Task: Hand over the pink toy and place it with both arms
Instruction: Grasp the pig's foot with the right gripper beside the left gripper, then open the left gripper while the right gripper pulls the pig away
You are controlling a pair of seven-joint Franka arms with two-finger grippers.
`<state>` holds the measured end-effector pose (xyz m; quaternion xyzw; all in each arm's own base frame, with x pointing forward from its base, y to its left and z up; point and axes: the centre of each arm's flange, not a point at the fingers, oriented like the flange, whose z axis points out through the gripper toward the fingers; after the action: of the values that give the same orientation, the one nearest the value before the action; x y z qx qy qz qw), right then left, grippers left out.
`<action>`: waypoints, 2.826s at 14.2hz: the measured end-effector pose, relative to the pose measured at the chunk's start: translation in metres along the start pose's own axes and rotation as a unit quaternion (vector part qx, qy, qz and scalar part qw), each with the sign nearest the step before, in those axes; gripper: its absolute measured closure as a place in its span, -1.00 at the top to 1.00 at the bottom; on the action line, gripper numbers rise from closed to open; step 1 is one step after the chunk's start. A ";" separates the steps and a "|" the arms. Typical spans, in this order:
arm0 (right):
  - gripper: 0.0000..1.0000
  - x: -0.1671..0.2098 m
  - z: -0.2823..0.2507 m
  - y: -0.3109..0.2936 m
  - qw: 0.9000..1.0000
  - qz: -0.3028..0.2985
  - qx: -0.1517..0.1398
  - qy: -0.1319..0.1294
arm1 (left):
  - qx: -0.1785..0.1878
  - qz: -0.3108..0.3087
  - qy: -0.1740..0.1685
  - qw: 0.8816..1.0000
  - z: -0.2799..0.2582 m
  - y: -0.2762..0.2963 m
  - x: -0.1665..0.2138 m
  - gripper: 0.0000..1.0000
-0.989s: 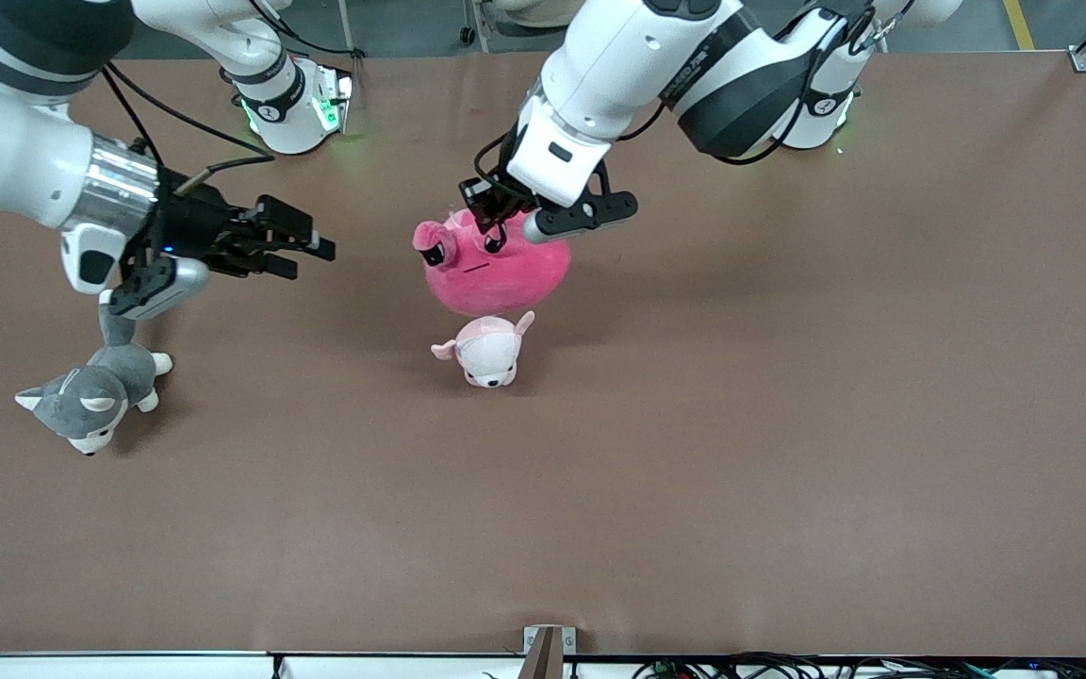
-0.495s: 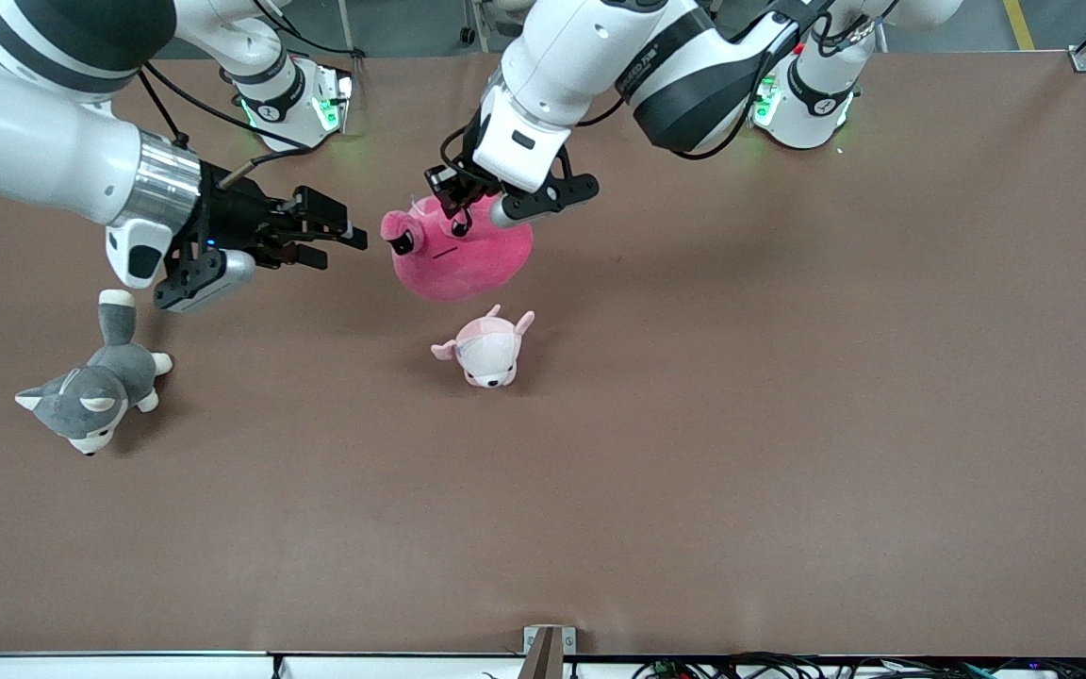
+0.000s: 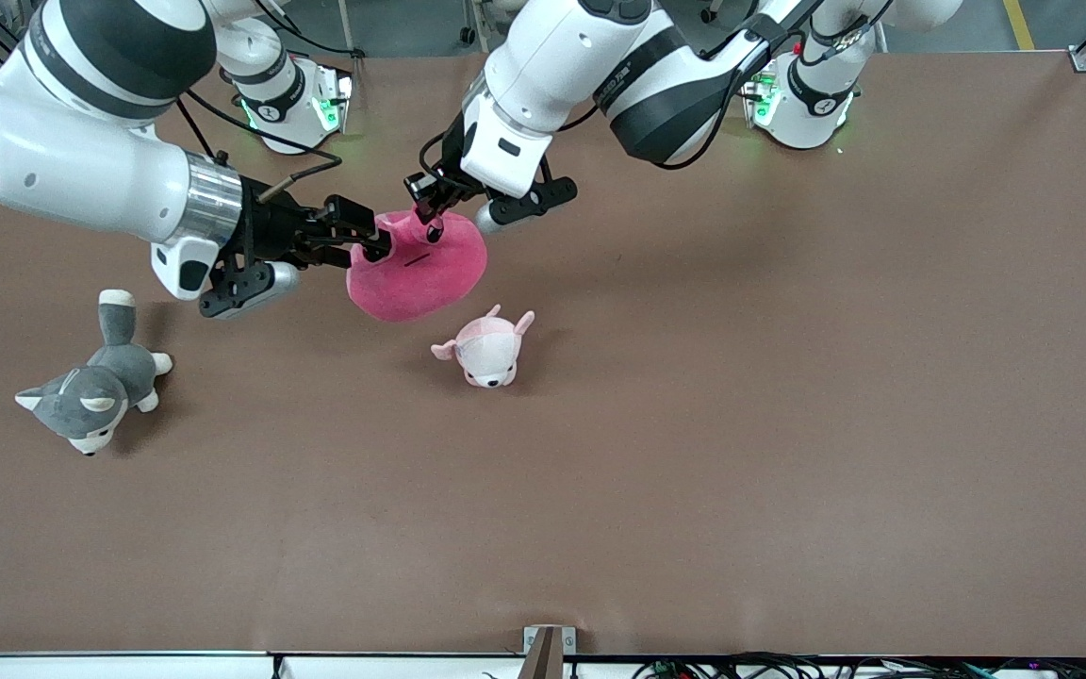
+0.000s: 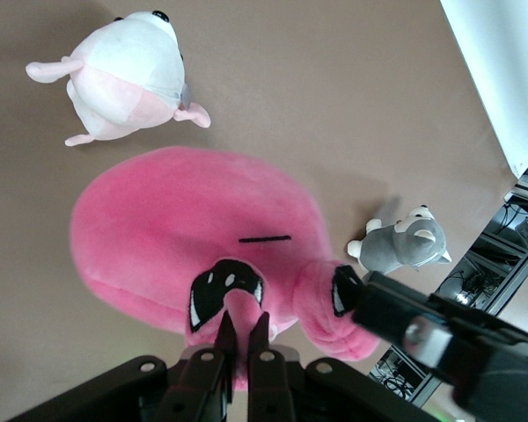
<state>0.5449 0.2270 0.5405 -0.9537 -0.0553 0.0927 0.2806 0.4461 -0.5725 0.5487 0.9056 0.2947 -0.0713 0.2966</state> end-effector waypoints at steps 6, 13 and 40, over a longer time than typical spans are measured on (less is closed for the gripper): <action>0.49 -0.004 0.004 0.005 1.000 -0.002 -0.021 -0.019 | -0.007 -0.002 -0.001 1.000 -0.005 0.004 -0.004 -0.84; 0.12 -0.008 0.008 0.004 0.999 -0.003 -0.024 -0.036 | -0.007 -0.001 -0.002 1.000 -0.005 0.004 -0.006 -0.84; -0.80 0.020 -0.061 0.154 0.993 0.118 -0.013 -0.027 | 0.081 0.076 0.131 0.985 -0.044 -0.009 0.081 1.00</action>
<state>0.5858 0.0696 0.5043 -0.9542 0.0492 0.1500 0.2540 0.5047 -0.5013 0.5558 0.9480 0.2545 0.0474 0.1852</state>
